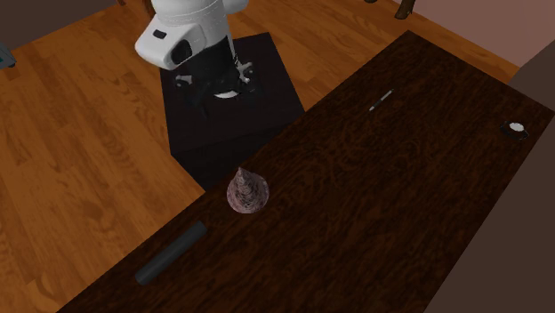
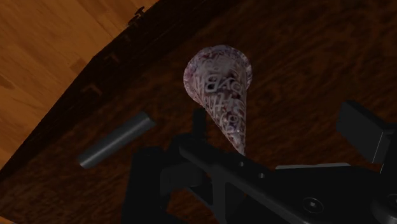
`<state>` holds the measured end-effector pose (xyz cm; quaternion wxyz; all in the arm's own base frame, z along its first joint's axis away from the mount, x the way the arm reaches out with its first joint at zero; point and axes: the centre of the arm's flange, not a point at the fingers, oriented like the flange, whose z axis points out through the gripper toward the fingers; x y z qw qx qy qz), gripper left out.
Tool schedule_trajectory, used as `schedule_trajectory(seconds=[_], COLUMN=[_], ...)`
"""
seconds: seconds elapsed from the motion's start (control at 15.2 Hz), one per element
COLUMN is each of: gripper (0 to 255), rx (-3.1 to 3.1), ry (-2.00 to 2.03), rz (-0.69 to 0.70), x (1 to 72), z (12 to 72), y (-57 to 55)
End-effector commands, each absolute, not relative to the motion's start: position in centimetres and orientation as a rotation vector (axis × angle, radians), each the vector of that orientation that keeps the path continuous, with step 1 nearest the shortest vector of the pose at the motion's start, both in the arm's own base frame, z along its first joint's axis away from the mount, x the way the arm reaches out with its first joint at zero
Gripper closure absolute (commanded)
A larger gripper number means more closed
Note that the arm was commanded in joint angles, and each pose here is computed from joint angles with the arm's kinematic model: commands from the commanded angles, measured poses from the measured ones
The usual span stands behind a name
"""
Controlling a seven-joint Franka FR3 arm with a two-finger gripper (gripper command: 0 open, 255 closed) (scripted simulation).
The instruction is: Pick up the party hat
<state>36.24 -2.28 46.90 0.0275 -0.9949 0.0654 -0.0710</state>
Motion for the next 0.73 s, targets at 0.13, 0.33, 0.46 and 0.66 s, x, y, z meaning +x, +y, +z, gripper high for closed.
schedule_trajectory(seconds=[0.13, 0.33, 0.46, 0.66], gripper=[0, 0, 0, 0], rx=[-3.030, -2.991, -2.979, -2.979], ry=[0.252, 0.288, 0.298, 0.298], rz=[-0.408, -0.539, -0.576, -0.576], x=[39.6, 42.0, 42.7, 42.7], z=[44.6, 43.1, 42.2, 40.6], y=[-3.1, -3.8, -4.0, -4.0])
